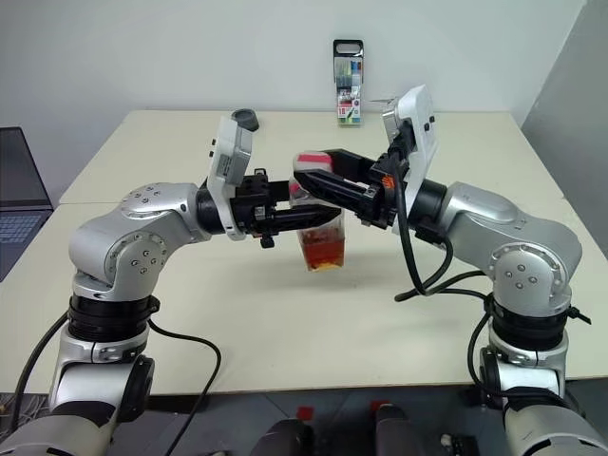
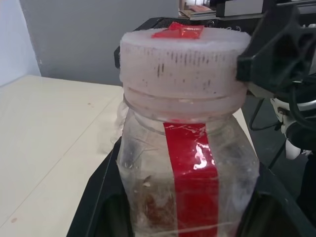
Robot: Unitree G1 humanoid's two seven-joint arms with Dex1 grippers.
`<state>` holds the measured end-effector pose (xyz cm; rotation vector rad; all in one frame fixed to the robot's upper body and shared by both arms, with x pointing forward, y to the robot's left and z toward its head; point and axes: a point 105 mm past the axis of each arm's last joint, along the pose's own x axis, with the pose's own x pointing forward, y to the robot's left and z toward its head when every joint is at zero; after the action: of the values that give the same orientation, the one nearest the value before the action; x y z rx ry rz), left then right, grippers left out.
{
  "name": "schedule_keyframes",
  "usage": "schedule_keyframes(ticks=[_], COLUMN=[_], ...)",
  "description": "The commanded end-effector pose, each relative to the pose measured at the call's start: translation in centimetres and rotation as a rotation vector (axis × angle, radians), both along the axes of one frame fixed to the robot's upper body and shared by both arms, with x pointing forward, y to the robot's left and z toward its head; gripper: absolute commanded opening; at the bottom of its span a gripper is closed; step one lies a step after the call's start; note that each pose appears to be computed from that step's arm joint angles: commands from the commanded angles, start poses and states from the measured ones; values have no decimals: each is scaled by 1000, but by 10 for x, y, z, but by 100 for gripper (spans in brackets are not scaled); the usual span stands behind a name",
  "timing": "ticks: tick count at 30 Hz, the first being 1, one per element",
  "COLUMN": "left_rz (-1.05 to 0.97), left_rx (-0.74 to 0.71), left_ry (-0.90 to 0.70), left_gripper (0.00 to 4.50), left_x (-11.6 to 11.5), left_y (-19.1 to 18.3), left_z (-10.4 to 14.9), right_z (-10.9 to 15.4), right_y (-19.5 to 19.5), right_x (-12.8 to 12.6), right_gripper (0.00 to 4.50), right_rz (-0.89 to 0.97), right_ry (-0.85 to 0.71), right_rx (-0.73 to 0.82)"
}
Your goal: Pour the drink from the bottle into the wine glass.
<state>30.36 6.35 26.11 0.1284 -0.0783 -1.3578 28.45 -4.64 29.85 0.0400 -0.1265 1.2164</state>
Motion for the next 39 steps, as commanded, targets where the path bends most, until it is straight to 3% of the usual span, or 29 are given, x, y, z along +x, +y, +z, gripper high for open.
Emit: schedule_keyframes(ticks=[1,7,12,13,18,19,24,30,39], left_rz=[-110,-174,-159,-153,-109,-99,-68,-57,-71], left_rx=[3,9,1,-1,-2,-2,-16,-27,-13], left_ry=[-43,-54,-57,-58,-44,-39,-29,-31,-37], left_gripper=[184,184,184,184,184,184,184,184,184], left_x=[-18,-26,-22,-21,-15,-14,-13,-8,-8], left_y=[-9,-13,-11,-10,-2,0,6,3,1], left_z=[15,20,23,23,18,16,13,14,15], right_z=[13,11,11,11,9,7,6,22,12], right_y=[9,26,18,13,-20,-27,-41,-20,1], right_x=[-18,-14,0,2,6,5,-13,-13,-19], right_gripper=[189,189,189,263,433,446,446,446,446], right_rz=[269,523,488,468,306,273,103,-112,-82], right_ry=[-86,-130,-110,-101,-40,-26,8,-115,-109], right_rx=[-56,-144,-133,-137,-141,-142,-96,23,42])
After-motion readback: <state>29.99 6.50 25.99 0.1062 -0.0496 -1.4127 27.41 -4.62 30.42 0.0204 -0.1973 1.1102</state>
